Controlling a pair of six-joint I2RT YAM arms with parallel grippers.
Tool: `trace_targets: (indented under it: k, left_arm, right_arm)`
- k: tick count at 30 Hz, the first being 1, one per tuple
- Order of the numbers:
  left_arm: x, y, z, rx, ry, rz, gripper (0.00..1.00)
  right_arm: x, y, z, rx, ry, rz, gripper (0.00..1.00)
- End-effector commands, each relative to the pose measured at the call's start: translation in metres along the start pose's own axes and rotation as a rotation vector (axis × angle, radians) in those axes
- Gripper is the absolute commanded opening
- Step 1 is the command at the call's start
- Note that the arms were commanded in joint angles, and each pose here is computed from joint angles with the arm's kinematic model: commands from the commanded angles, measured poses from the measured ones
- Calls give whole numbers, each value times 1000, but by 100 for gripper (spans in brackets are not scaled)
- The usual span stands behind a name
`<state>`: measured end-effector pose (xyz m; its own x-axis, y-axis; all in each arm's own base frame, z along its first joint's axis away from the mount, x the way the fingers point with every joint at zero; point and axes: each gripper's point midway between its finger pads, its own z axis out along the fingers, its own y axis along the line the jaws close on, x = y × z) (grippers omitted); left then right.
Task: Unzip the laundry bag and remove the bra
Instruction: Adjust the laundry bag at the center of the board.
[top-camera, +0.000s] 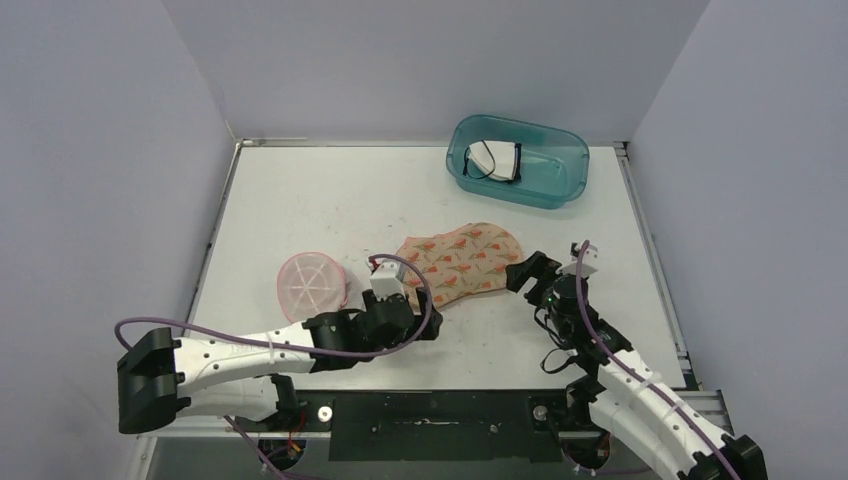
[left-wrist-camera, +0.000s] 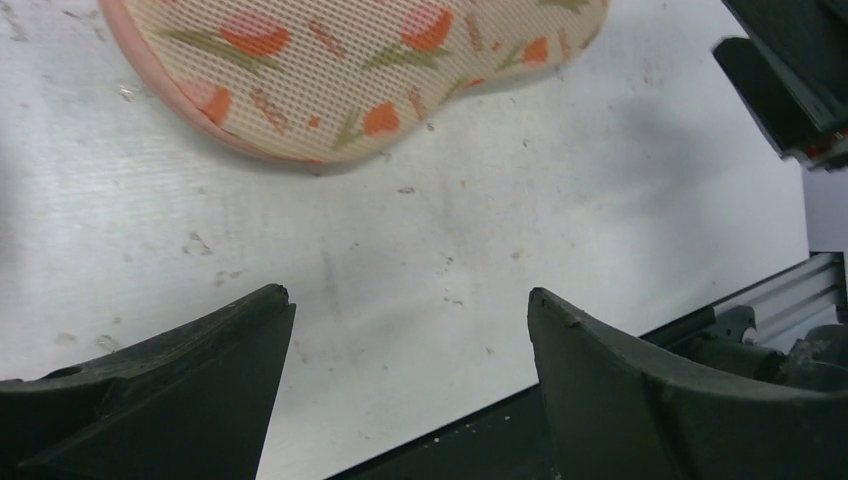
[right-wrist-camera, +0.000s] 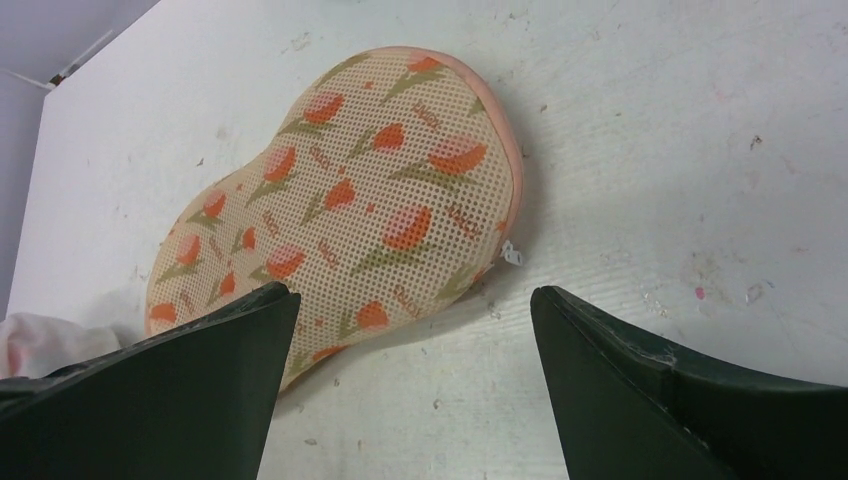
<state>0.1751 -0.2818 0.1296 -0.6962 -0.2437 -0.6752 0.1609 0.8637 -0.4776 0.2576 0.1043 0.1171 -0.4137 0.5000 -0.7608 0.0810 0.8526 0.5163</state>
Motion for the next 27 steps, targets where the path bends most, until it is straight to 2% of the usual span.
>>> trace_targets:
  k: [1,8,17,22,27]
  left_arm:
    - [-16,-40,-7,94,-181,-152,86]
    - [2,-34,-9,128,-206,-129,85]
    - [5,-16,-11,127,-248,-126,83]
    - [9,-10,-11,110,-243,-109,83]
    - [11,-3,-10,99,-247,-115,83]
  right_arm:
    - [-40,18,22,-74,-186,58,91]
    - [-33,-12,72,-22,-138,120,96]
    - [-19,-25,111,5,-109,165,96]
    - [1,-30,114,6,-53,184,97]
    - [30,-23,97,-35,22,187,98]
